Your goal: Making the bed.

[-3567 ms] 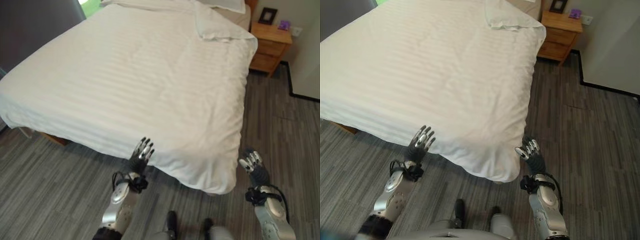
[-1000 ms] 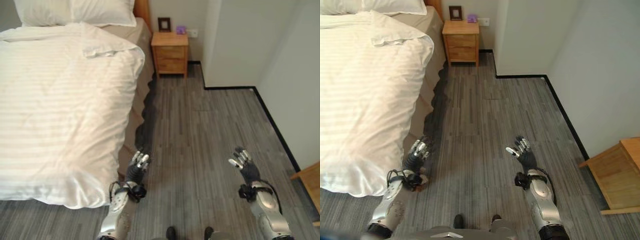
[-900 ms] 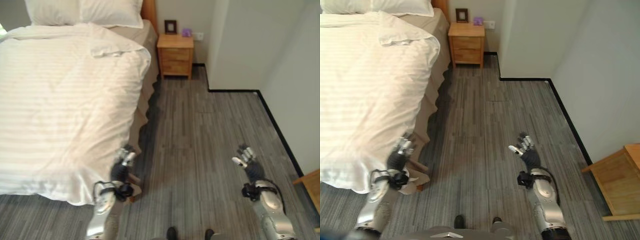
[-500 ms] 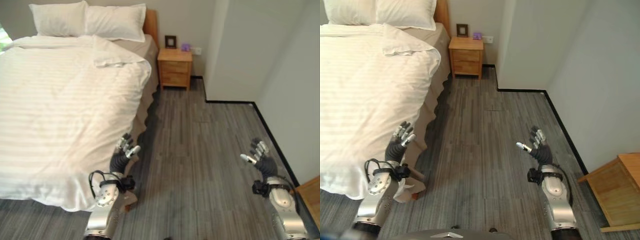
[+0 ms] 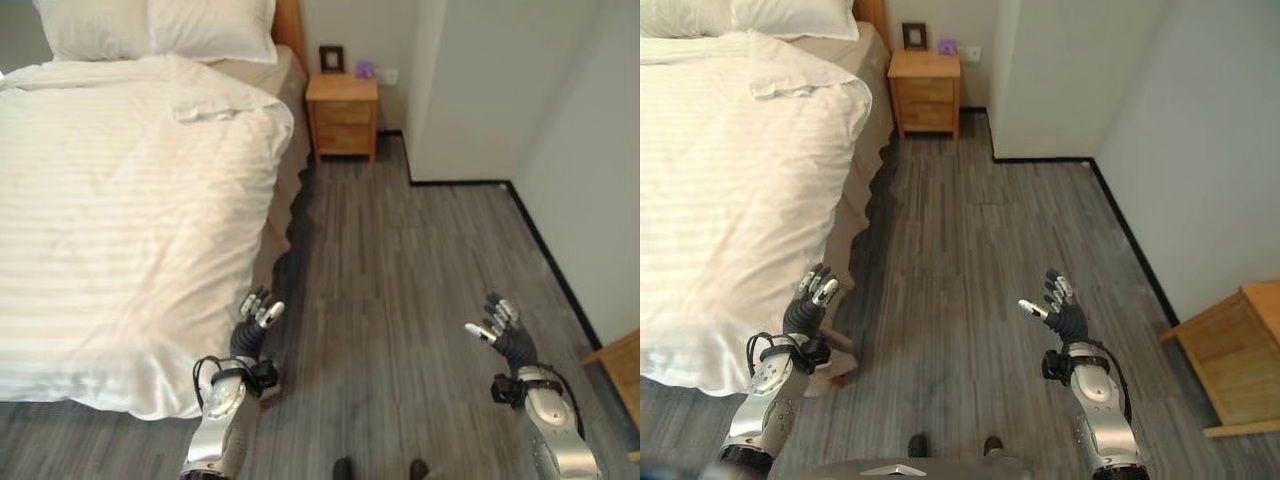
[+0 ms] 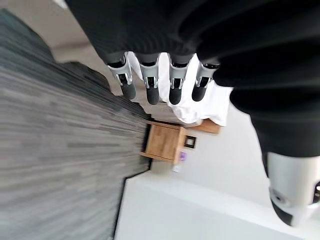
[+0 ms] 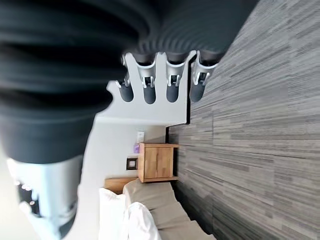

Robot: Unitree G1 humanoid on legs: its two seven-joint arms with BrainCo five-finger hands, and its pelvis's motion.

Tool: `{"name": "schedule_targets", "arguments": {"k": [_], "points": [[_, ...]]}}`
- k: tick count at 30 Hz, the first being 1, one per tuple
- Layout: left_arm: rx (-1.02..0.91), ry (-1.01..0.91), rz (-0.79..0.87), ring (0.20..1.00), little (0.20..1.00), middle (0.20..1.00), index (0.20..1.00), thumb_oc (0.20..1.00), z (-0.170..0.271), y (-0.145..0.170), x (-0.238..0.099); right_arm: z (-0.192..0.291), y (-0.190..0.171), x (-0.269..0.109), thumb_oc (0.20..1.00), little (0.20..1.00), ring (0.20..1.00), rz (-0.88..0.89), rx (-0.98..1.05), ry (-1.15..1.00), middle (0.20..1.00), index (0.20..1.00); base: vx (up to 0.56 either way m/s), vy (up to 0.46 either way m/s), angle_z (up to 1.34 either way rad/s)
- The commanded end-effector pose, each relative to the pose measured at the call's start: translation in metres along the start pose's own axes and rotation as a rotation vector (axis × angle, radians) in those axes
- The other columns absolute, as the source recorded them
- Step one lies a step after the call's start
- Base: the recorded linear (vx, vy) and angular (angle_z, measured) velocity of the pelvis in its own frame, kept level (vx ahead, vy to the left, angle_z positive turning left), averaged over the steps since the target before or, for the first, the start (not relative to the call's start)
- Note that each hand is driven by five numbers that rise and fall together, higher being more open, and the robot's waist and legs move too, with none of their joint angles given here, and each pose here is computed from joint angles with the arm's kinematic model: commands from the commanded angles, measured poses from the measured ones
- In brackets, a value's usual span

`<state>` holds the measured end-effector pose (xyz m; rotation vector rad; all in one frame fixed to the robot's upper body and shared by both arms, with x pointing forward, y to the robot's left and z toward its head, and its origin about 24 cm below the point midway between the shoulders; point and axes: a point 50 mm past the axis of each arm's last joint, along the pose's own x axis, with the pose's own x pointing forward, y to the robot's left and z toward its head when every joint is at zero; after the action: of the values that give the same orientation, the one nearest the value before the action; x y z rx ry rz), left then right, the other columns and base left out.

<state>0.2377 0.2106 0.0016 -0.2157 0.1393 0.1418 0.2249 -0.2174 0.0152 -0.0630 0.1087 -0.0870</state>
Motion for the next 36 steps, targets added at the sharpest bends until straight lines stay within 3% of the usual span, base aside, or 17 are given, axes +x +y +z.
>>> {"name": "schedule_targets", "arguments": {"k": [1,12,19,30,36], "points": [[0.038,-0.168,0.016,1.0,1.0,1.0,1.0,1.0,0.036,0.008,0.009,0.025,0.01,0.012,1.0,1.0,1.0,0.015,0.015,-0.143,1.0,1.0,0.26,0.026,-0.01],[-0.004,-0.21,-0.064,1.0,1.0,1.0,1.0,1.0,0.042,-0.015,0.017,0.026,0.012,0.011,1.0,1.0,1.0,0.067,0.003,-0.143,1.0,1.0,0.56,-0.139,0.35],[-0.066,-0.176,-0.083,1.0,1.0,1.0,1.0,1.0,0.036,-0.012,0.007,0.03,0.008,0.018,1.0,1.0,1.0,0.07,0.018,-0.142,1.0,1.0,0.73,-0.385,0.02],[-0.06,-0.128,-0.06,1.0,1.0,1.0,1.0,1.0,0.02,0.0,-0.005,0.039,0.025,0.02,1.0,1.0,1.0,0.193,-0.087,-0.186,1.0,1.0,0.78,0.059,-0.4],[-0.213,-0.232,-0.126,1.0,1.0,1.0,1.0,1.0,0.043,-0.007,-0.002,0.039,0.05,0.015,1.0,1.0,1.0,0.27,-0.006,-0.2,1.0,1.0,0.8,0.192,0.28]]}}
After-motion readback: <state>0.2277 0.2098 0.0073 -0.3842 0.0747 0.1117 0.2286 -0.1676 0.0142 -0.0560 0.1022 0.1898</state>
